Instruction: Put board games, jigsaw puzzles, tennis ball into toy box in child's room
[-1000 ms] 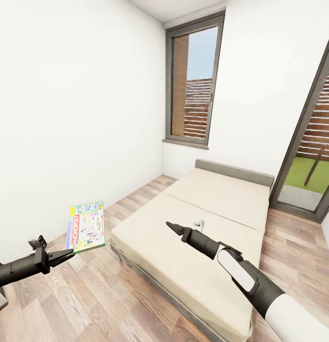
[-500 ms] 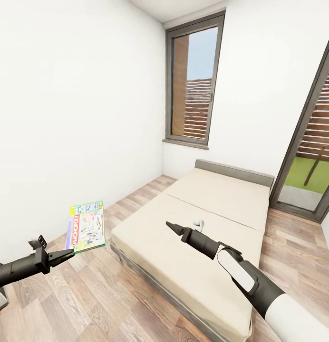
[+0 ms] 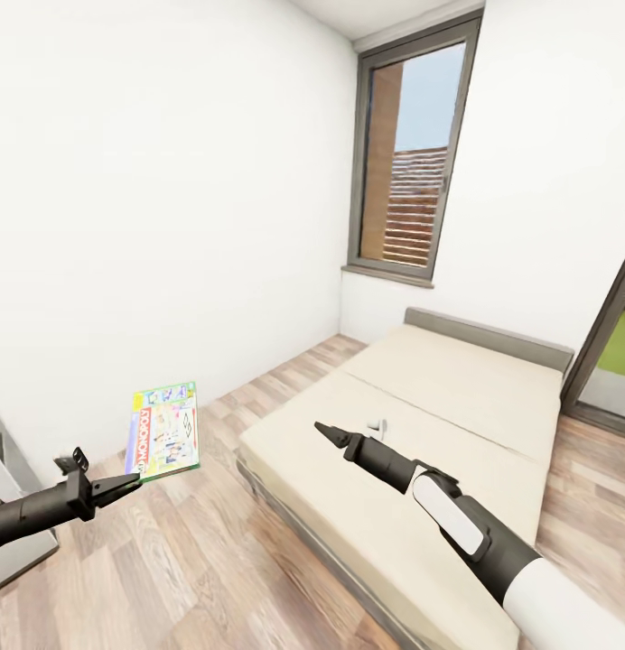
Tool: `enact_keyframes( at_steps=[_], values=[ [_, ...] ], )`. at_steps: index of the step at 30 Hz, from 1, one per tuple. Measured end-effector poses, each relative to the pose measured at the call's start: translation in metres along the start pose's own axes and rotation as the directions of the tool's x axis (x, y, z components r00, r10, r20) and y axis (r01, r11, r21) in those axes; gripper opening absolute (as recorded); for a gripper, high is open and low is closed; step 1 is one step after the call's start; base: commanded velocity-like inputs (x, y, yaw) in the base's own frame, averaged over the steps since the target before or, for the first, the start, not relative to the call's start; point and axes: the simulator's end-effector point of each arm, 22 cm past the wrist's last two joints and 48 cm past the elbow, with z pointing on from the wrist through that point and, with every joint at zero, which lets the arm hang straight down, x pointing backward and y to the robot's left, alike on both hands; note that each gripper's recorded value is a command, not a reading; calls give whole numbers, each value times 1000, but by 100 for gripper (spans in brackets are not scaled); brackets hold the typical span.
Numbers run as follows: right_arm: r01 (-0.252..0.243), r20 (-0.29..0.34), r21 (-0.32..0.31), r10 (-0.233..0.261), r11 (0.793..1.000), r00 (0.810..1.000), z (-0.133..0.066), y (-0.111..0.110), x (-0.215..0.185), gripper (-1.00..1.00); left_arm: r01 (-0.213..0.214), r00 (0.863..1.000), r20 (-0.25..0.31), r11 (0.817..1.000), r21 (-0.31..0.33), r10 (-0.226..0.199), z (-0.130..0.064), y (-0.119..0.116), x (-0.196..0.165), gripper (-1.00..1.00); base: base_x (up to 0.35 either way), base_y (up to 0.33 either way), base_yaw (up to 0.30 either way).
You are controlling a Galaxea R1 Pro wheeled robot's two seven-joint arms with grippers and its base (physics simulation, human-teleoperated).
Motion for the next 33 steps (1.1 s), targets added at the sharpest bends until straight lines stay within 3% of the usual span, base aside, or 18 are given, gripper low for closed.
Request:
enact_keyframes(
  at_steps=[11, 33],
  values=[
    [0, -3, -1, 0, 1000, 1000, 0, 0, 1, 100, 0, 1000, -1, 1000, -1, 0, 0, 0, 0, -100, 284, 0, 287],
    [1, -4, -1, -1, 1000, 1000, 1, 0, 1, 100, 1, 1000, -1, 1000, 1, -1, 1, 1, 0, -100, 12, 0, 287]
  ],
)
